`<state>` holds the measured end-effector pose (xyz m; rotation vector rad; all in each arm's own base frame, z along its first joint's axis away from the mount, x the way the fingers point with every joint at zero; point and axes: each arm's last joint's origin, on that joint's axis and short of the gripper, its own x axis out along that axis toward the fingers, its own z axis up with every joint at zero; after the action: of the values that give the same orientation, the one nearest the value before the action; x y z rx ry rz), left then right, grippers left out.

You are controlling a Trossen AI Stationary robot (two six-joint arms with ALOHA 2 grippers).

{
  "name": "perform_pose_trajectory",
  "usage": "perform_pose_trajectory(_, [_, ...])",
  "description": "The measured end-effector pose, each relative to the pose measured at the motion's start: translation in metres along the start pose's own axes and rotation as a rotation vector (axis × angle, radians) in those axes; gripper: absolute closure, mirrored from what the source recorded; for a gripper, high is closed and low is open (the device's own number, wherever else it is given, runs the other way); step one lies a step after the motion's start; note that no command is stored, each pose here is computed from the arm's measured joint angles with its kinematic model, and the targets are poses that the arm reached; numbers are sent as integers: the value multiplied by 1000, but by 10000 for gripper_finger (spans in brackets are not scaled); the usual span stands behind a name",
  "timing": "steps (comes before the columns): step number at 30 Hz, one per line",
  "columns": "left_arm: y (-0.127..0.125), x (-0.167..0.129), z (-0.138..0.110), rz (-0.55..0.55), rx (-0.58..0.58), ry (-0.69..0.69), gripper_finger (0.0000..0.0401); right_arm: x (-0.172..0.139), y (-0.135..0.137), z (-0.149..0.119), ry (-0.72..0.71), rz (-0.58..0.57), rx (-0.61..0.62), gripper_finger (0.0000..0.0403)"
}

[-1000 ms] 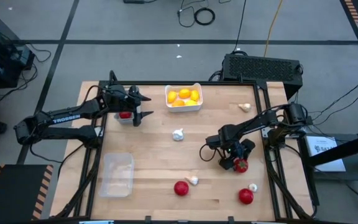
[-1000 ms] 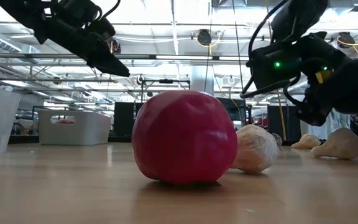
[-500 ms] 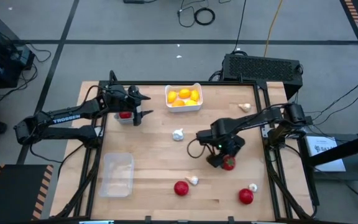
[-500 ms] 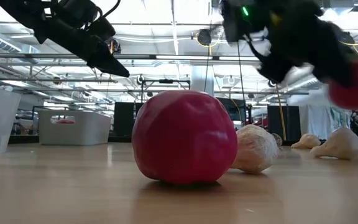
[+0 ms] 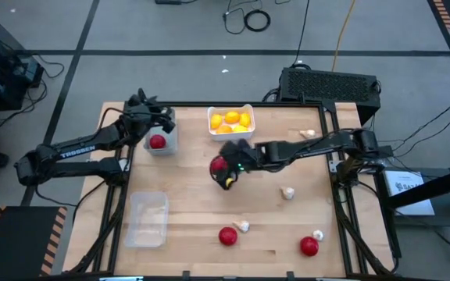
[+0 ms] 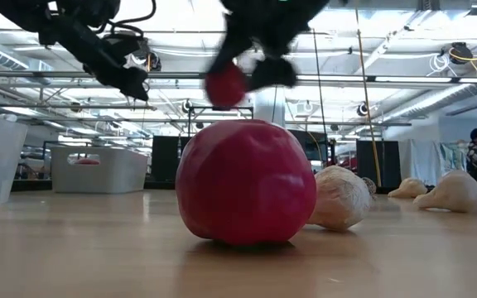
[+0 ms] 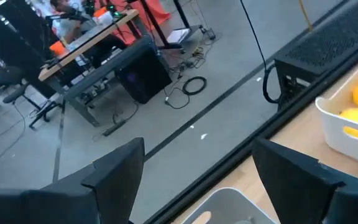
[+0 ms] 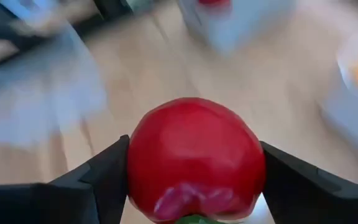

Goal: Sort produce into baskets
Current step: Put the tomato into the gray bin

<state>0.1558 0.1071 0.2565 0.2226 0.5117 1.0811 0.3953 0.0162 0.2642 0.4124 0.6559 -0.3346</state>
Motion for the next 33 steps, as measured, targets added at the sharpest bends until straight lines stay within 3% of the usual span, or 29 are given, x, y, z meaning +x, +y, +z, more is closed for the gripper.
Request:
perform_pose_trajectory(5, [0,0,0,9,-10,2,95,24,4,19,-245,90,-139,117])
perform_pose_trajectory(10, [5,1,-1,129,-12,32,95,59,-11,21,-327,59,-245,117])
perform_pose_trajectory(22, [20,8,-1,248,-94,35,95,127,-49,25,-707,65,-229,117])
perform_pose_trajectory(30, [28,11,2,293,-139,6,95,169,-53,46,-774,44,-226,117])
perform_pose_trajectory(33, [29,11,0,297,-135,16,95,185,-48,57,-755,19,-279,117])
